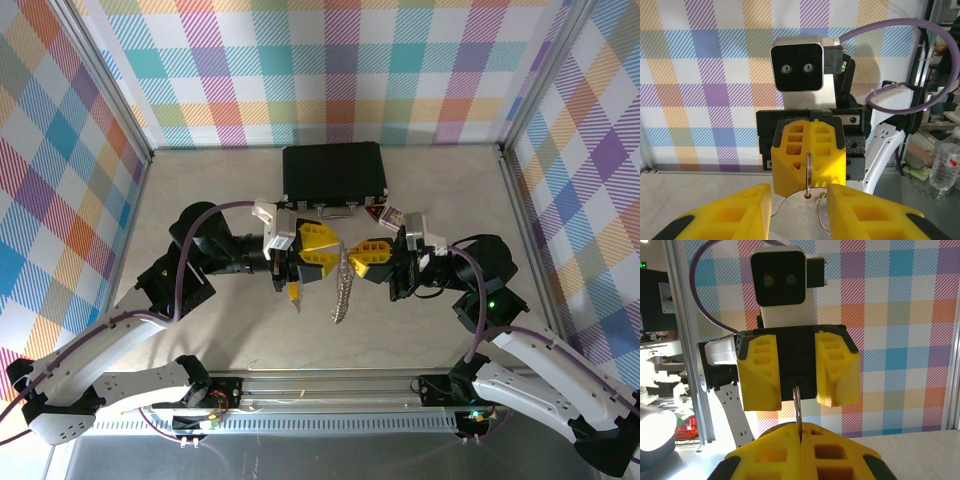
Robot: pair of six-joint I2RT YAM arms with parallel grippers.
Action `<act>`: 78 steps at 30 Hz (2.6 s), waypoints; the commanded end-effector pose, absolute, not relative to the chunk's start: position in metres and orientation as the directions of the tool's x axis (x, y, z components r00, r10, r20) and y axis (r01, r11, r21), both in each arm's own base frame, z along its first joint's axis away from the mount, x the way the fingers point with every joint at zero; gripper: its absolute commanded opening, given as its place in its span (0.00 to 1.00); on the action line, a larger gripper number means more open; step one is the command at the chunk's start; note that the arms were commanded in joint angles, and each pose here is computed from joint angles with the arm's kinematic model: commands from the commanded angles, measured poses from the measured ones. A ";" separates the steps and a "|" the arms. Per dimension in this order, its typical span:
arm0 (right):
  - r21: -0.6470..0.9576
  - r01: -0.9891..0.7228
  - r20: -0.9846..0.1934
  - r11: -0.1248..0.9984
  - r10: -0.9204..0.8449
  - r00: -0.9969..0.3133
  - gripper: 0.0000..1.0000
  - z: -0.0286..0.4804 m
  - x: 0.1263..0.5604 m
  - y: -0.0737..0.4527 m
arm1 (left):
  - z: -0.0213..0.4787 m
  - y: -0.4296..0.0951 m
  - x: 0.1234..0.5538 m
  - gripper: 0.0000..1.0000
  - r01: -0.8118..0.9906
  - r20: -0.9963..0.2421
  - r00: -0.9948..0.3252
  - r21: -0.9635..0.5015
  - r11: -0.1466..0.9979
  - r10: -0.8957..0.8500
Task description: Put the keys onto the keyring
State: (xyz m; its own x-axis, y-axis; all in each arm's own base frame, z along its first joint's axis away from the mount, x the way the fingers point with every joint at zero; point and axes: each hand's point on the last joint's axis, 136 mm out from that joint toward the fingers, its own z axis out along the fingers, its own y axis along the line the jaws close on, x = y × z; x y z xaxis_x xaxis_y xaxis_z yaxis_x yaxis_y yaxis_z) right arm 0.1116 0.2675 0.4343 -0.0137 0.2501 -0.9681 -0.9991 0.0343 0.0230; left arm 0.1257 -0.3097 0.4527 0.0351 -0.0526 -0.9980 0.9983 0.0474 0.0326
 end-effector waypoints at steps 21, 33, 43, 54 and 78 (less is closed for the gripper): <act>0.008 -1.000 -0.954 0.014 0.299 -0.003 0.00 0.441 0.105 0.264 | 0.458 -0.320 0.120 0.05 0.999 -0.996 0.003 0.007 -0.050 -0.094; -0.061 -0.992 -0.991 0.114 0.109 0.074 0.46 0.427 0.105 0.254 | 0.447 -0.313 0.124 0.00 0.997 -0.996 0.073 0.074 0.007 0.044; -0.163 -0.974 -0.985 0.157 -0.078 0.152 0.41 0.419 0.107 0.246 | 0.425 -0.310 0.130 0.00 0.994 -0.953 0.108 0.112 -0.001 0.284; -0.142 -0.979 -0.985 0.143 -0.121 0.125 0.37 0.410 0.119 0.258 | 0.411 -0.313 0.130 0.00 0.995 -0.924 0.100 0.091 -0.043 0.369; -0.097 -0.993 -0.980 0.062 -0.178 0.085 0.24 0.389 0.115 0.268 | 0.399 -0.319 0.127 0.00 0.995 -0.910 0.095 0.072 -0.071 0.404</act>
State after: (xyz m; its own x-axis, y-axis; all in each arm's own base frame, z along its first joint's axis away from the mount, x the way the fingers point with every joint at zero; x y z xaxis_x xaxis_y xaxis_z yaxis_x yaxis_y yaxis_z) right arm 0.1226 0.2679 0.3781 0.0486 -0.1947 -0.9797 -0.9928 0.0981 -0.0687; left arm 0.1332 -0.3174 0.3887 0.0650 0.4248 -0.9029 0.9977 -0.0463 0.0501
